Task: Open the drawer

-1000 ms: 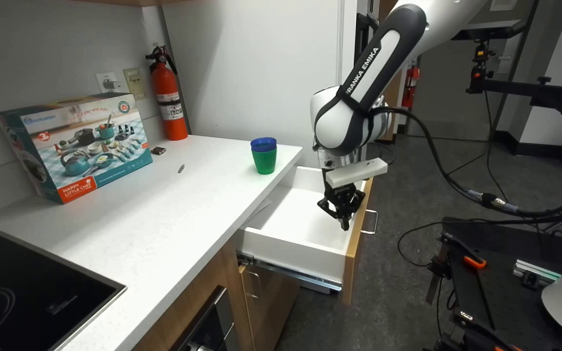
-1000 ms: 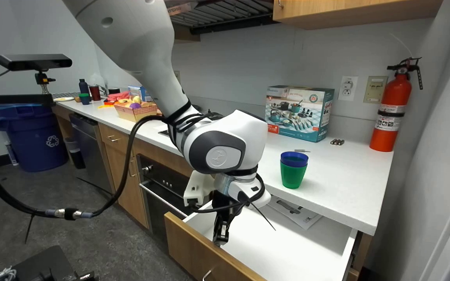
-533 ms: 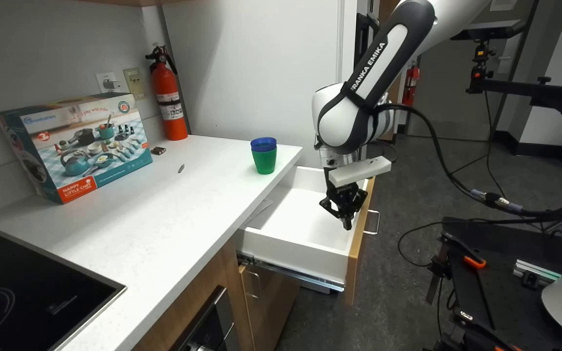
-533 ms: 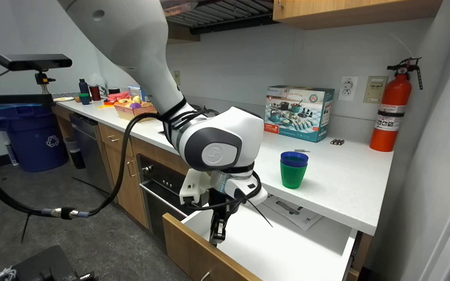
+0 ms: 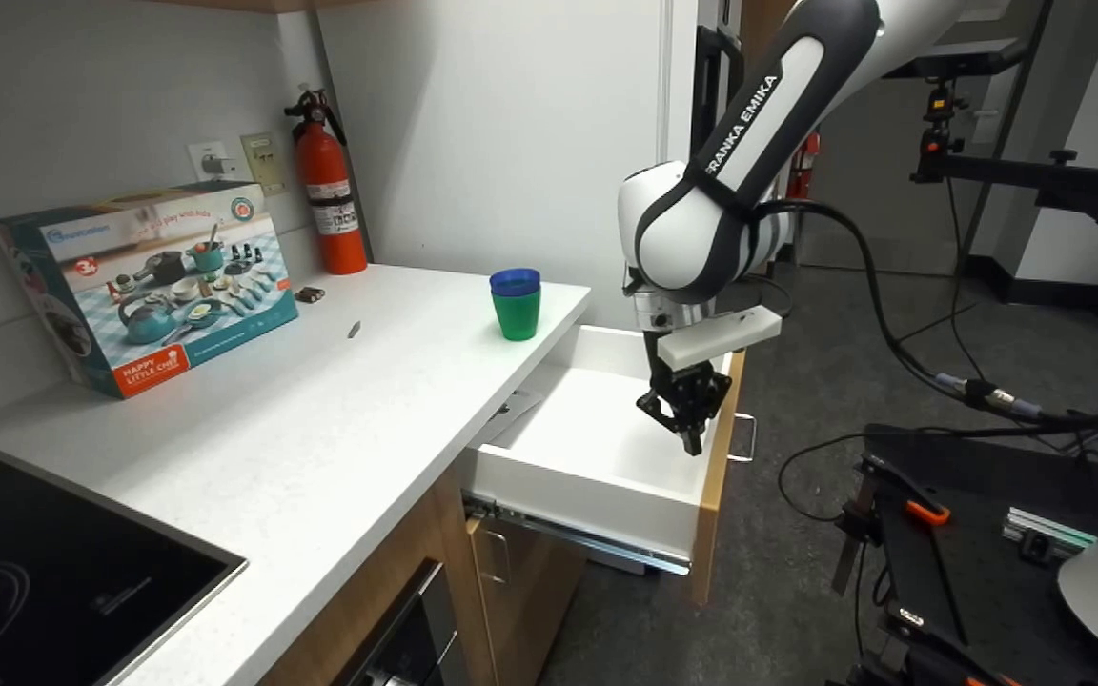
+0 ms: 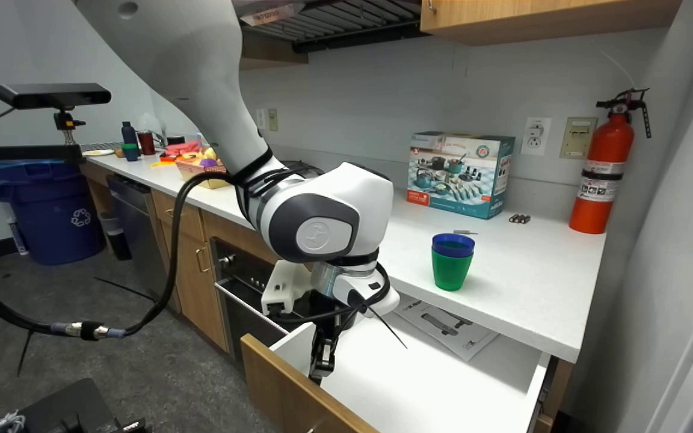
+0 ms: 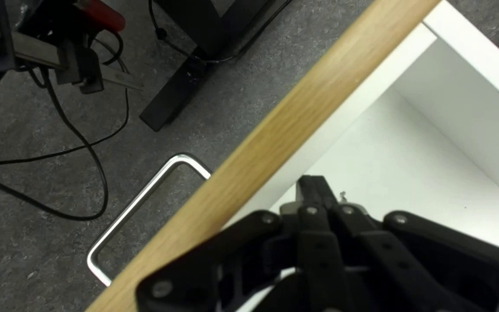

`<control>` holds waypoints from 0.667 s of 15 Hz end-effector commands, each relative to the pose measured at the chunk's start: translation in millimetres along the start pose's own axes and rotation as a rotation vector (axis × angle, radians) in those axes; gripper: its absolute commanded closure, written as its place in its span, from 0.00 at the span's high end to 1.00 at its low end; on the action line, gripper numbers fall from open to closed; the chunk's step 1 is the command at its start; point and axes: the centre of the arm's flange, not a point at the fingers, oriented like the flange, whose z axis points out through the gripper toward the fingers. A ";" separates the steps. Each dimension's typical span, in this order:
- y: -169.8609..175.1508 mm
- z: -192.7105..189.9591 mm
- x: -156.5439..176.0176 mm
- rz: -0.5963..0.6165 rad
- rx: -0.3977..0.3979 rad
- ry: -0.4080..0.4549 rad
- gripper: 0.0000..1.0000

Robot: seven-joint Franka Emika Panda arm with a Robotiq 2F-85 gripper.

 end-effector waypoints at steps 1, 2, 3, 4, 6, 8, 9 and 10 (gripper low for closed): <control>3.9 -4.2 -16.8 -0.017 -0.010 -0.004 0.00; 3.8 -4.1 -17.5 -0.018 -0.011 -0.004 0.00; 3.5 -4.2 -18.9 -0.019 -0.011 -0.004 0.00; 3.2 -4.3 -20.0 -0.022 -0.013 -0.003 0.00; 3.3 -4.2 -25.6 -0.034 -0.017 -0.005 0.00; 3.8 -2.8 -31.8 -0.046 -0.021 -0.009 0.00; 4.3 -0.7 -34.8 -0.051 -0.027 -0.012 0.00; 5.1 0.8 -37.7 -0.055 -0.032 -0.016 0.00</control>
